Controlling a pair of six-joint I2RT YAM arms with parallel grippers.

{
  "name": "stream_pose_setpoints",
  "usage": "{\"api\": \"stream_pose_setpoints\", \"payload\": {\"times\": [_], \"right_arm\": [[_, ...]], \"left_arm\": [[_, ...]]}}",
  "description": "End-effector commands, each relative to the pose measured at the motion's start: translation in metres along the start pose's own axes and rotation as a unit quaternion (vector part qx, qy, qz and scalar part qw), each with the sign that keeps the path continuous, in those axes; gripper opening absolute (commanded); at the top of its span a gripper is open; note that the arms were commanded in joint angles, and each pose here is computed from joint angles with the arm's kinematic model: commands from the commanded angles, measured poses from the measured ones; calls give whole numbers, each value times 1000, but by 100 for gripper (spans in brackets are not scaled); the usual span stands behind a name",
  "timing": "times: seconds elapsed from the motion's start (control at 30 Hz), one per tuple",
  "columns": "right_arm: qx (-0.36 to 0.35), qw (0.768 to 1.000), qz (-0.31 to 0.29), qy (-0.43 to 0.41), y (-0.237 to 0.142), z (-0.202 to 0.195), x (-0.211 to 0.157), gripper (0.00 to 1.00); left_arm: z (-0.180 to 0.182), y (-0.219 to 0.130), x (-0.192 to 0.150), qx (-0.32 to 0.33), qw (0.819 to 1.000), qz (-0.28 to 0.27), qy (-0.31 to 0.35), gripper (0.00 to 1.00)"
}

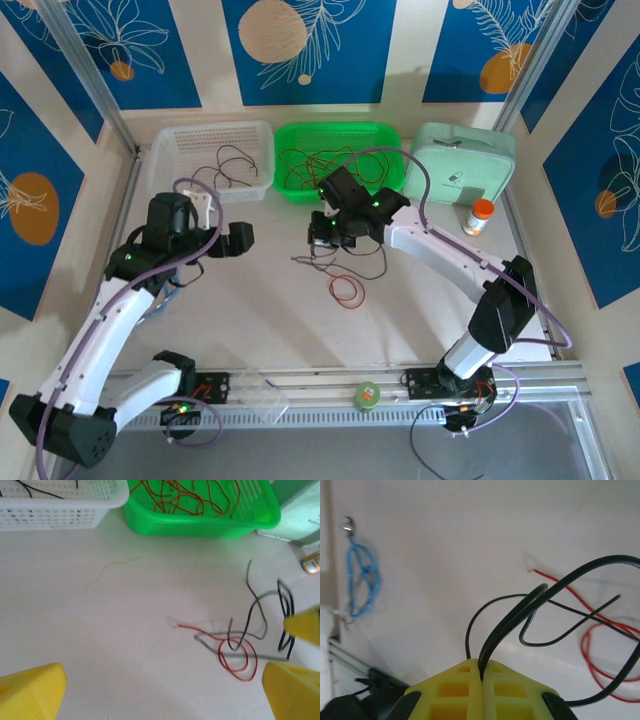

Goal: Untangle the cables

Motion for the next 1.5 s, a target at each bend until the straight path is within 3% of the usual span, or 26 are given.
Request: {"api": "stream_pose_setpoints", "payload": {"times": [0.0,0.17,0.43,0.53,0.73,0.83,1.07,1.47], "right_arm": [[28,999,-29,-19,-29,20,12,0],[14,1000,-9,16,1,3,22,9],[-48,994,68,68,123,-30,15,8],[-54,993,90,55,144,-22,4,14],[-62,995,79,23,130,-10,-3,44],[-72,996,59,19,112,-17,-2,52],[-103,994,32,19,90,-41,4,52],[-117,988,91,34,160,-40,-3,52]], "left_arm": [[-13,-4,-16,-25,1000,1,7,100],[-24,13,-43,-45,999,9,3,100],[-23,22,-58,-19,999,27,3,100],[-20,20,-57,-8,999,30,6,100],[-21,23,-56,-9,999,34,7,100],[-23,26,-56,-12,999,37,5,100],[-26,32,-56,-18,999,42,5,100],[-26,28,-58,-14,999,46,4,100]]}}
Point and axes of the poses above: each hand's point on the last joint's axis, 136 mm out from that joint toward the fingers, its own y axis out along the fingers, its own z axis along the line the jaws close on, x = y × z, the point moved 2 cm from there along -y, back along the fingers, and after that the axes turned 14 degrees about y, right-handed, at the moved point
